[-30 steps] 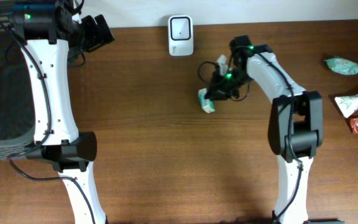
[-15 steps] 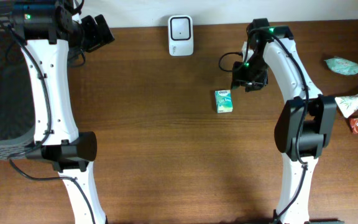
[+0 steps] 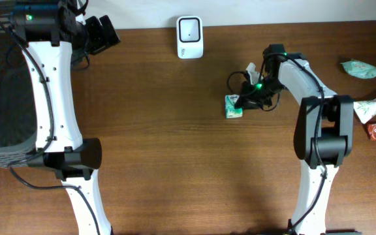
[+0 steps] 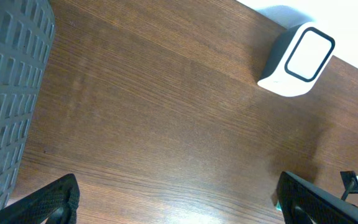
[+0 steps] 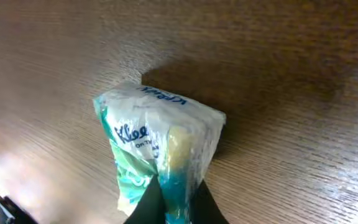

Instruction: Scan the item barcode

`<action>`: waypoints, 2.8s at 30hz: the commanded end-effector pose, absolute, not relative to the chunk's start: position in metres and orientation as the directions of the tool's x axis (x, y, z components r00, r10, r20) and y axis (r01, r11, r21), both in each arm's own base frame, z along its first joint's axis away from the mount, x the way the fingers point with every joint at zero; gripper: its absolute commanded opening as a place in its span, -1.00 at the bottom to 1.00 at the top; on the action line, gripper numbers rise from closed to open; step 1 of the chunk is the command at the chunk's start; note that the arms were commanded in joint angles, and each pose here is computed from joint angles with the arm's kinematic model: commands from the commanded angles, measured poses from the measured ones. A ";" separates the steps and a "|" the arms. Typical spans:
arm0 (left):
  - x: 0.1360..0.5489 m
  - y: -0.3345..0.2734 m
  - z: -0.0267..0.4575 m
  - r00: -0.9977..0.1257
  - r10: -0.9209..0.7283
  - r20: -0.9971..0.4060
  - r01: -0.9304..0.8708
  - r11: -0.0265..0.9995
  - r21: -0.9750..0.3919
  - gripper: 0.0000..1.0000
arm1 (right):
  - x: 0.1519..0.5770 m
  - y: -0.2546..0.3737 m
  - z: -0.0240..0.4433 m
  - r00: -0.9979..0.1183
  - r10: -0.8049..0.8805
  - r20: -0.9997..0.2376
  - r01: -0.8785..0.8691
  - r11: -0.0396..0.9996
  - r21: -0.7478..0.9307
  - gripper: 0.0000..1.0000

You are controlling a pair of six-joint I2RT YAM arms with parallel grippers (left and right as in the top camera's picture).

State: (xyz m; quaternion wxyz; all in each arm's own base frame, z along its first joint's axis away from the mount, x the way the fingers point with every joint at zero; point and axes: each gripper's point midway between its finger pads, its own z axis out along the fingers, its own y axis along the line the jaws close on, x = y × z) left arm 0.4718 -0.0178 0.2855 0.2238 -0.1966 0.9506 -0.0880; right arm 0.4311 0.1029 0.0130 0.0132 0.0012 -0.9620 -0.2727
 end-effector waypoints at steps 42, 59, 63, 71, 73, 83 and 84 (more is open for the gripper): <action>0.471 -0.016 0.291 -0.819 -0.406 -0.404 -0.324 0.910 -0.258 0.98 | 0.458 -0.275 0.124 -0.438 0.754 -0.490 0.888 0.447 -0.105 -0.53; 0.471 -0.016 0.291 -0.819 -0.406 -0.404 -0.324 0.910 -0.258 0.98 | 0.357 -0.189 0.291 -0.435 0.766 -0.473 0.855 0.516 0.048 0.98; 0.471 -0.016 0.291 -0.819 -0.406 -0.404 -0.324 0.910 -0.258 0.98 | 0.309 -0.169 0.345 -0.405 0.725 -0.557 0.849 0.524 0.065 0.98; 0.471 -0.015 0.291 -0.819 -0.408 -0.404 -0.325 0.910 -0.258 0.99 | 0.215 -0.130 0.391 -0.367 0.693 -0.620 0.825 0.551 0.128 0.98; 0.471 -0.015 0.291 -0.818 -0.408 -0.404 -0.326 0.909 -0.258 0.98 | 0.196 -0.120 0.386 -0.359 0.694 -0.624 0.813 0.561 0.157 0.97; 0.471 -0.018 0.291 -0.821 -0.402 -0.405 -0.319 0.912 -0.258 0.98 | 0.141 -0.098 0.298 -0.322 0.656 -0.682 0.780 0.592 0.201 0.97; 0.471 -0.018 0.291 -0.821 -0.402 -0.405 -0.319 0.912 -0.258 0.98 | 0.138 -0.097 0.291 -0.325 0.658 -0.680 0.781 0.592 0.199 0.97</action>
